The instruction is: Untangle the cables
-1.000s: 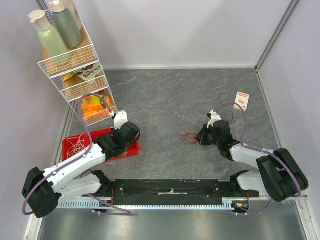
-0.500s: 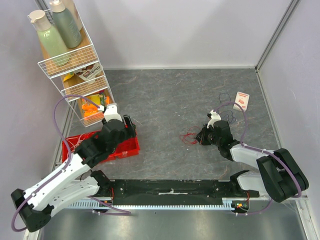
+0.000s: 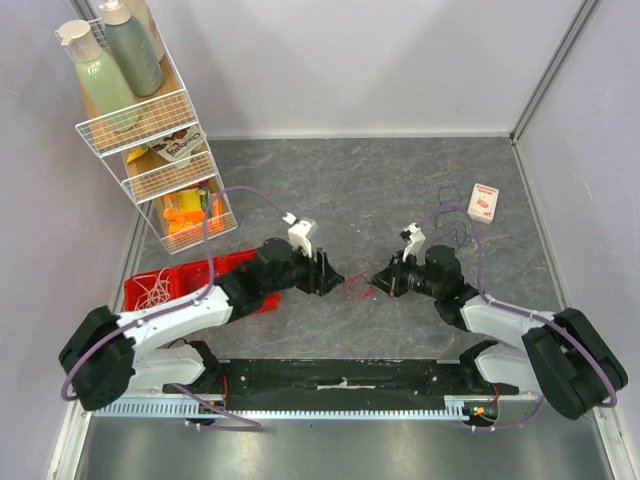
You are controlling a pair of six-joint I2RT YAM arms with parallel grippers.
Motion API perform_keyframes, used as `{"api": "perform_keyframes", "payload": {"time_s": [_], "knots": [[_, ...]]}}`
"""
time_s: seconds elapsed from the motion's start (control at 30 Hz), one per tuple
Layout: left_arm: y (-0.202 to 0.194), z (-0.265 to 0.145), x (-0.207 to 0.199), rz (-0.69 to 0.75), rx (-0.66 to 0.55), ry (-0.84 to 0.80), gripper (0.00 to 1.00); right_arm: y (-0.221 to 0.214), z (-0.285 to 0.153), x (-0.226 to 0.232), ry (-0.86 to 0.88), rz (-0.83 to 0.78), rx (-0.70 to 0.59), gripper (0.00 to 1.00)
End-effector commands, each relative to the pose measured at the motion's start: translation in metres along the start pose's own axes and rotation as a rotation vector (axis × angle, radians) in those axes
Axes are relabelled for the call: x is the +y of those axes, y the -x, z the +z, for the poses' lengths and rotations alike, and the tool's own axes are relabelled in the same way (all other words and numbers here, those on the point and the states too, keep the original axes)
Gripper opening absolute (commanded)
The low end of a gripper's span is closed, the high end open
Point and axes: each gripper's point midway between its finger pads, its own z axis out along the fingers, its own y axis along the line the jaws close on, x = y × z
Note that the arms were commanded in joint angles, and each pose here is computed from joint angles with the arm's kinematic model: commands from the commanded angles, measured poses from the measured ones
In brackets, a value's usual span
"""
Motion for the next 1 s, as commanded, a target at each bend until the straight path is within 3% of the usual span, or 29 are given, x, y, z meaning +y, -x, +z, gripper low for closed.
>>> {"api": "perform_keyframes", "payload": {"time_s": [0.0,0.3,0.37,0.47,0.53,0.57,0.67,0.7,0.8,0.97], "knots": [[0.007,0.025,-0.046,0.113,-0.037,-0.153,0.63,0.011,-0.010,0.031,0.138,-0.036,-0.057,0.00],[-0.010,0.040,-0.053,0.114,0.011,-0.188,0.59,0.011,-0.018,0.062,0.331,-0.049,-0.094,0.00],[-0.013,0.043,-0.040,0.109,0.022,-0.116,0.47,0.012,-0.020,0.068,0.361,-0.056,-0.101,0.00],[-0.013,0.041,-0.026,0.145,0.038,-0.036,0.17,0.016,-0.023,0.071,0.369,-0.069,-0.120,0.00],[-0.006,0.035,-0.022,0.177,0.037,-0.002,0.02,0.016,-0.025,0.069,0.352,-0.076,-0.129,0.04],[-0.003,0.030,-0.018,0.187,0.027,0.018,0.02,0.018,-0.024,0.066,0.330,-0.083,-0.137,0.12],[0.020,0.007,-0.009,0.217,-0.061,0.097,0.02,0.019,-0.021,0.043,0.190,-0.104,-0.133,0.59],[0.027,-0.002,-0.004,0.220,-0.092,0.135,0.02,0.018,-0.019,0.024,0.079,-0.093,-0.128,0.70],[0.055,-0.039,0.006,0.227,-0.201,0.230,0.02,0.027,-0.025,0.003,-0.062,-0.103,-0.165,0.84],[0.091,-0.095,0.008,0.231,-0.348,0.294,0.02,0.025,-0.028,-0.012,-0.140,-0.095,-0.174,0.86]]}}
